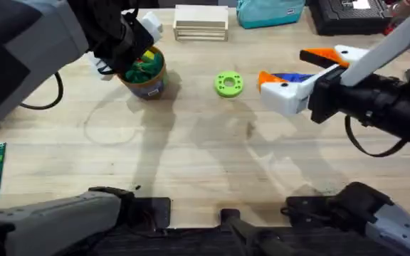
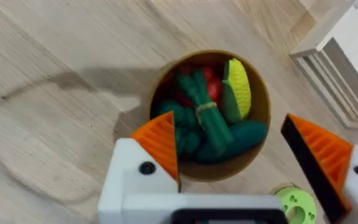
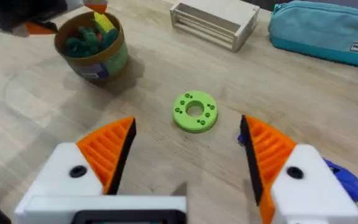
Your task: Pick up the gripper from the table and insert it into the empty holder that is missing its gripper. Then pick up a screw, insert it into the mounting hole, and use the screwdriver to tighten it. Finally, clean up the table by picking up the vegetable and placing it into the bucket.
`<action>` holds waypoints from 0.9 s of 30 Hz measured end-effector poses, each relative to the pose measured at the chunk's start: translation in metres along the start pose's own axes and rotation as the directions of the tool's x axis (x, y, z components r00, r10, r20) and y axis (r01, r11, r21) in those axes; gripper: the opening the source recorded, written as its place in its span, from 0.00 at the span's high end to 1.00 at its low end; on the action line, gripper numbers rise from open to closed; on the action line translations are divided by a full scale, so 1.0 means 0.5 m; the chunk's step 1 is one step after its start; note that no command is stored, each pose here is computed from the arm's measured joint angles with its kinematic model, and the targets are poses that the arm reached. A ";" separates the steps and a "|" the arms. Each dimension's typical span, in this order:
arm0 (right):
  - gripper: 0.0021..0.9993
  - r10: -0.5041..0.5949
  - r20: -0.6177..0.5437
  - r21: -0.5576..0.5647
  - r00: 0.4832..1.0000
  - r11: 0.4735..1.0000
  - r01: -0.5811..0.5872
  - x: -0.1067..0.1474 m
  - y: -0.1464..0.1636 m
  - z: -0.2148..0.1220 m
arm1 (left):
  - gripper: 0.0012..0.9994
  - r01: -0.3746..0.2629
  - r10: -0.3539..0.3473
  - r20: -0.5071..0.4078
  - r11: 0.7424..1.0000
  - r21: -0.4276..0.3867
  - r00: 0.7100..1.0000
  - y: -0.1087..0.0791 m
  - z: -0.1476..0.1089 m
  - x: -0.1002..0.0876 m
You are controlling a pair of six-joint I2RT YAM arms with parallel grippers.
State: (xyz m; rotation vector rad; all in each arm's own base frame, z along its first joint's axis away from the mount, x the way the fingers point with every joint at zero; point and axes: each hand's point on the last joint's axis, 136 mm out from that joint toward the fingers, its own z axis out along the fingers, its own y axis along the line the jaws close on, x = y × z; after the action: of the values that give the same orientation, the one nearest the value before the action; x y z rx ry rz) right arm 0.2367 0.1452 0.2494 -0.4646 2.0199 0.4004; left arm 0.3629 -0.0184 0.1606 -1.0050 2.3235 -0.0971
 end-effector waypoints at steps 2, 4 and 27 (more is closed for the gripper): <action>0.01 0.000 -0.011 0.001 1.000 1.000 0.000 0.005 -0.001 0.000 | 0.01 -0.021 0.021 0.000 1.000 0.001 1.000 0.000 0.000 0.000; 0.01 0.000 -0.019 0.002 1.000 1.000 0.000 0.009 -0.001 0.000 | 0.01 -0.058 0.058 0.004 0.998 0.007 0.998 -0.001 -0.005 -0.002; 0.01 -0.026 -0.173 0.005 0.985 1.000 0.028 -0.011 0.003 -0.146 | 0.00 -0.865 0.778 0.420 0.304 0.400 0.467 0.031 -0.433 0.154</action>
State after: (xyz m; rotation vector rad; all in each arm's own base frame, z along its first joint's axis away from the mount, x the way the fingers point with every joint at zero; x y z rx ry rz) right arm 0.1830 0.1136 0.2882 -0.5372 2.1796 0.3451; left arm 0.1925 -0.0952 0.2950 0.5682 2.1507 -0.2663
